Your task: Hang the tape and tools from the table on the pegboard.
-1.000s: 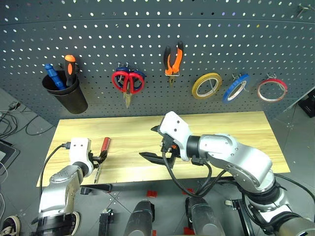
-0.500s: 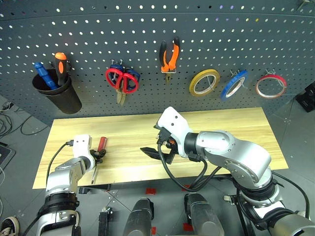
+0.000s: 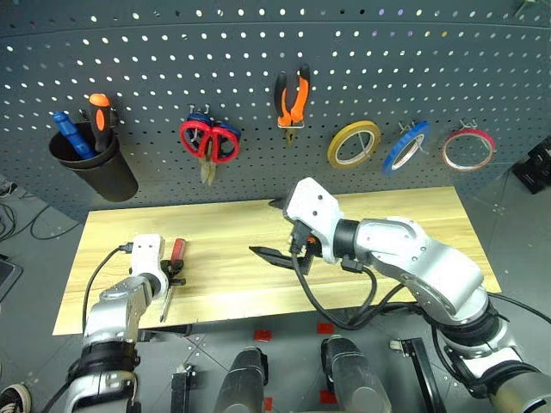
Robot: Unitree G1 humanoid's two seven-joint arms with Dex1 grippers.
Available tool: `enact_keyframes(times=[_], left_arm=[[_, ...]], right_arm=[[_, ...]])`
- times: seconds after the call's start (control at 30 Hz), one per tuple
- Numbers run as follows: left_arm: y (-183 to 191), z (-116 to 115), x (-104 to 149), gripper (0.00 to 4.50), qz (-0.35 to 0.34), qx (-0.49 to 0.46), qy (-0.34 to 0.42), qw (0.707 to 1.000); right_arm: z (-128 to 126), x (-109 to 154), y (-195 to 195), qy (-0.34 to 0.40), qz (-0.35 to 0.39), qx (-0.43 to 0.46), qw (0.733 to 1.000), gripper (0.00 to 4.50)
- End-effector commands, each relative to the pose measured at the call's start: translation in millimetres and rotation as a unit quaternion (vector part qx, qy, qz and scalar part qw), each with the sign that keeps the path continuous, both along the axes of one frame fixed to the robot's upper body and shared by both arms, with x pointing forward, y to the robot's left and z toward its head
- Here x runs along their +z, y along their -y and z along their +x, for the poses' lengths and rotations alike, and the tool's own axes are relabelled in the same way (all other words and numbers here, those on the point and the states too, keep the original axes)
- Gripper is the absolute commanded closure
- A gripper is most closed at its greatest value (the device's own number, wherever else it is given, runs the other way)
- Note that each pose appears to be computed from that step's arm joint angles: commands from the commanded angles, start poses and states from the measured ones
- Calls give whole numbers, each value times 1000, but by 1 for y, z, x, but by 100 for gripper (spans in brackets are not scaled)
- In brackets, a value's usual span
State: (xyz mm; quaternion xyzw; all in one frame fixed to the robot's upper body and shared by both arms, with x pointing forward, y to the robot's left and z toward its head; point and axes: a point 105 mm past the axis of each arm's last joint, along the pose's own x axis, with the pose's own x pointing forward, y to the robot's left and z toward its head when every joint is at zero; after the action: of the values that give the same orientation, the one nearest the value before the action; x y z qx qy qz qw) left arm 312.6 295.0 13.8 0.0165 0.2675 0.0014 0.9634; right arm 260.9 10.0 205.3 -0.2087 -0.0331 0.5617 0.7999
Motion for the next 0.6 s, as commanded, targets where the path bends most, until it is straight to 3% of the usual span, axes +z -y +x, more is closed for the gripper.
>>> enact_keyframes(times=[0.03,0.17,0.3,0.47,0.6], left_arm=[[10,-9,30,360,5,-13,73,997],[35,-23,60,360,-14,-75,150,986],[39,-27,108,360,27,-99,254,962],[68,-25,192,360,111,-190,403,888],[64,-21,248,360,105,-169,478,855]], right_arm=[[-11,23,1,28,36,47,998,0],[-17,32,4,27,52,77,995,0],[-12,33,8,33,46,78,995,0],[-5,45,7,50,64,82,993,0],[6,52,8,65,79,71,992,0]])
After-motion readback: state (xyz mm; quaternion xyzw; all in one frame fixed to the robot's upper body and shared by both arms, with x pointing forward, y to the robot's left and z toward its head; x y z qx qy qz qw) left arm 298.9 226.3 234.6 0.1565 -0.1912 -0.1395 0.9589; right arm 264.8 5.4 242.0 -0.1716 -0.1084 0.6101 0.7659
